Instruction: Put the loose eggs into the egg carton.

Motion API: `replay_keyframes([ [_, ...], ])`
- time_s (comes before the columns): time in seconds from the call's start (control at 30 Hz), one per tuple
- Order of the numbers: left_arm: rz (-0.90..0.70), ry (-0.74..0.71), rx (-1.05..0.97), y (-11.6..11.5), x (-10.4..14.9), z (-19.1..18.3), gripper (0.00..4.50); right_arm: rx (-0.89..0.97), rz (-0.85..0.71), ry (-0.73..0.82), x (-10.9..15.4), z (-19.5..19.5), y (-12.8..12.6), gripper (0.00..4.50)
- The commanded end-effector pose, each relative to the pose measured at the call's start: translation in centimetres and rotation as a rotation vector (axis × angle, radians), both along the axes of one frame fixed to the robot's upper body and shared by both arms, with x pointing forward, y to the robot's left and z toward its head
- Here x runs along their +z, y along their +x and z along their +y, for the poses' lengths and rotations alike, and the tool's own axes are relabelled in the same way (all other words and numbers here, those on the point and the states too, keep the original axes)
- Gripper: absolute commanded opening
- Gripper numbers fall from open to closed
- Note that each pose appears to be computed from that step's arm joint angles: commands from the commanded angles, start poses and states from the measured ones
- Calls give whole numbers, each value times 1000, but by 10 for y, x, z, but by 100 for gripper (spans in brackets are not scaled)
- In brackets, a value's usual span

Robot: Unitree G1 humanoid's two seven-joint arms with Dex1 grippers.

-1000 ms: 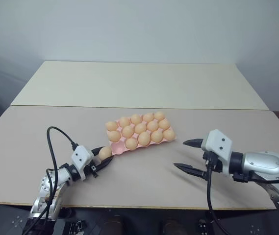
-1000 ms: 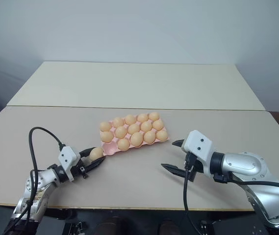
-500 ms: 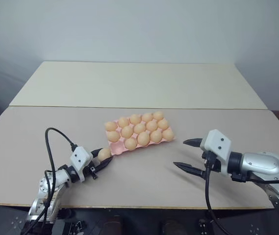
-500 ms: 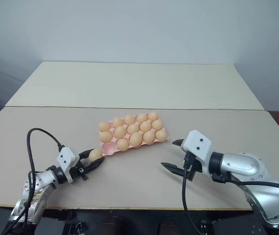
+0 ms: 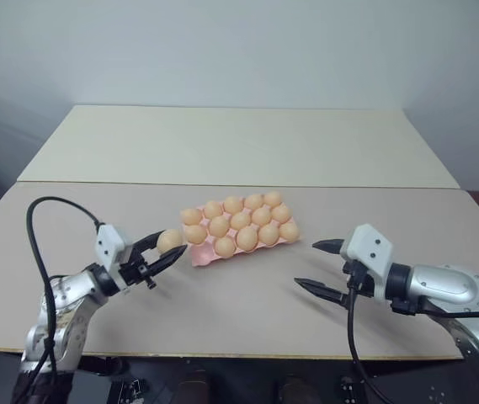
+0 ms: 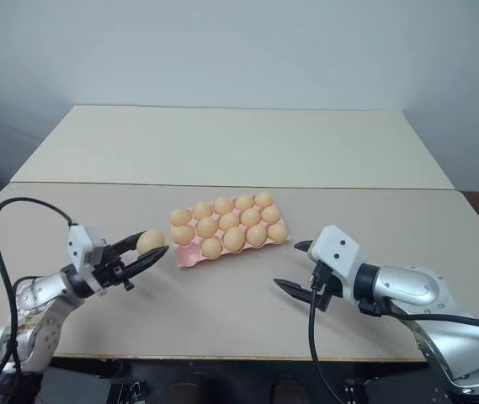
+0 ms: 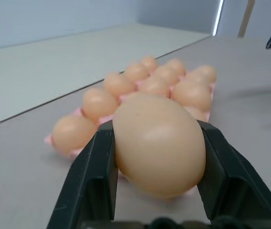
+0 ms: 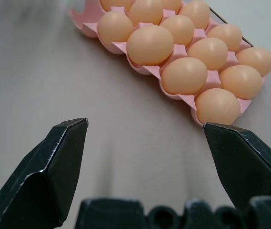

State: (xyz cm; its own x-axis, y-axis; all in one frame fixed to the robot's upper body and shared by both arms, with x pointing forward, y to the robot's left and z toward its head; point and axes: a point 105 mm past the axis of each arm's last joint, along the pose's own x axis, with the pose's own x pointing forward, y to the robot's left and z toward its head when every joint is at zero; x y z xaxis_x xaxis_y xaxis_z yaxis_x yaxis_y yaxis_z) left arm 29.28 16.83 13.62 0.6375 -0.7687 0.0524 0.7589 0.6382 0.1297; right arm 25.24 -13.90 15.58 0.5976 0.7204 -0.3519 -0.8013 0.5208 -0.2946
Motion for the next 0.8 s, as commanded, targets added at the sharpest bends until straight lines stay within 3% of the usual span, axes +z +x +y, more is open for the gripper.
replay_keyframes([
  [0.03, 6, 33, -43, 6, -6, -10, 191, -9, -71, 7, 13, 2, 0, 450],
  [0.23, -8, 61, -51, 16, -8, -10, 191, -38, -69, 6, 8, 1, -6, 450],
  [0.5, -57, 42, -77, 15, -3, -13, 437, -55, -72, 7, 8, -1, -4, 450],
  [0.63, -73, 41, -46, 17, -3, -9, 447, -59, -76, 8, 9, -2, -2, 450],
  [0.8, -97, -6, -2, 10, 17, 17, 447, -53, -71, 7, 7, -2, -3, 450],
])
